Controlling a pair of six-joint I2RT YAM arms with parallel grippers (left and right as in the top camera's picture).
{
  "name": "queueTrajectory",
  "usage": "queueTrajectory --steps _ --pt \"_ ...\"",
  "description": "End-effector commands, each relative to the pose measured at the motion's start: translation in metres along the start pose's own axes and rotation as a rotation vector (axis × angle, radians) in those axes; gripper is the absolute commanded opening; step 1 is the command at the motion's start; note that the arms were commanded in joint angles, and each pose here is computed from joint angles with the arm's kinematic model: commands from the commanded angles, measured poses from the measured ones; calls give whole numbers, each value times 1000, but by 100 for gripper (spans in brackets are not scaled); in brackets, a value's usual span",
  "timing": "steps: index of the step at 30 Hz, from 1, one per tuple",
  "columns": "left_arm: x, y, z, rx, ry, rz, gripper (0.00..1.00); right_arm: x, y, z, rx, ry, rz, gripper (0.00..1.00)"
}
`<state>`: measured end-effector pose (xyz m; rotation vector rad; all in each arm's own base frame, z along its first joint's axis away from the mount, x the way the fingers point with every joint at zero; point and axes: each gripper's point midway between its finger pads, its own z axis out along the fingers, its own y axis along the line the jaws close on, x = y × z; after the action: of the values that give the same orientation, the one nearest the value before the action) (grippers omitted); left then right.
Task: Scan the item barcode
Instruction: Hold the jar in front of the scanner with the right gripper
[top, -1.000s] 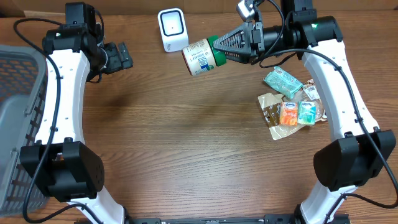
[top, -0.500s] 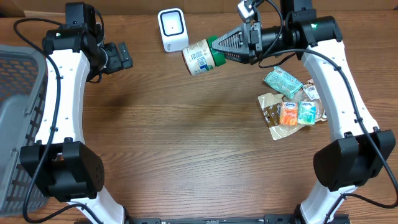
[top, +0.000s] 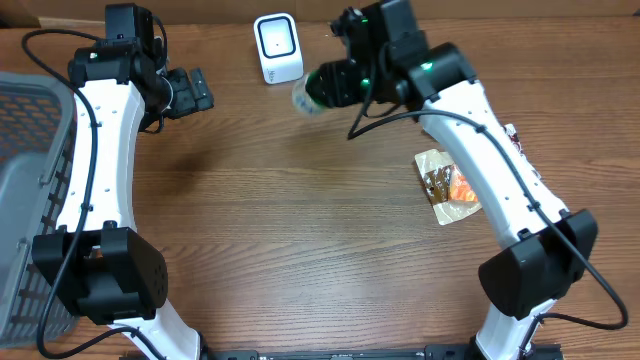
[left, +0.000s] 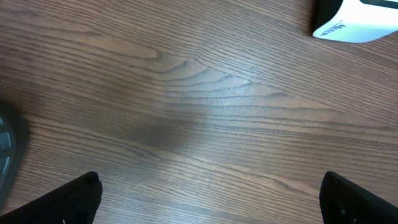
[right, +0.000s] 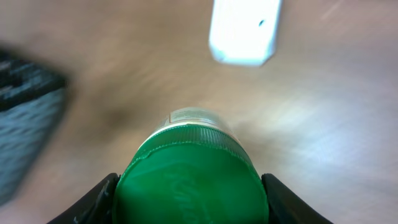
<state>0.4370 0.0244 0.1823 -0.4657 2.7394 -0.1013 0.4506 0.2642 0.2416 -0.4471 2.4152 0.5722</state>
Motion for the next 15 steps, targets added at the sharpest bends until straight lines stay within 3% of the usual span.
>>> queueTrajectory --steps 1,11,15 --pt "-6 -2 -6 -2 -26 24 100 -24 -42 9 297 -106 -95 36" --pt "-6 -2 -6 -2 -27 24 100 -106 -44 69 352 -444 -491 33" --pt "-6 -2 -6 -2 -26 24 99 -120 -41 90 398 -523 -678 33"
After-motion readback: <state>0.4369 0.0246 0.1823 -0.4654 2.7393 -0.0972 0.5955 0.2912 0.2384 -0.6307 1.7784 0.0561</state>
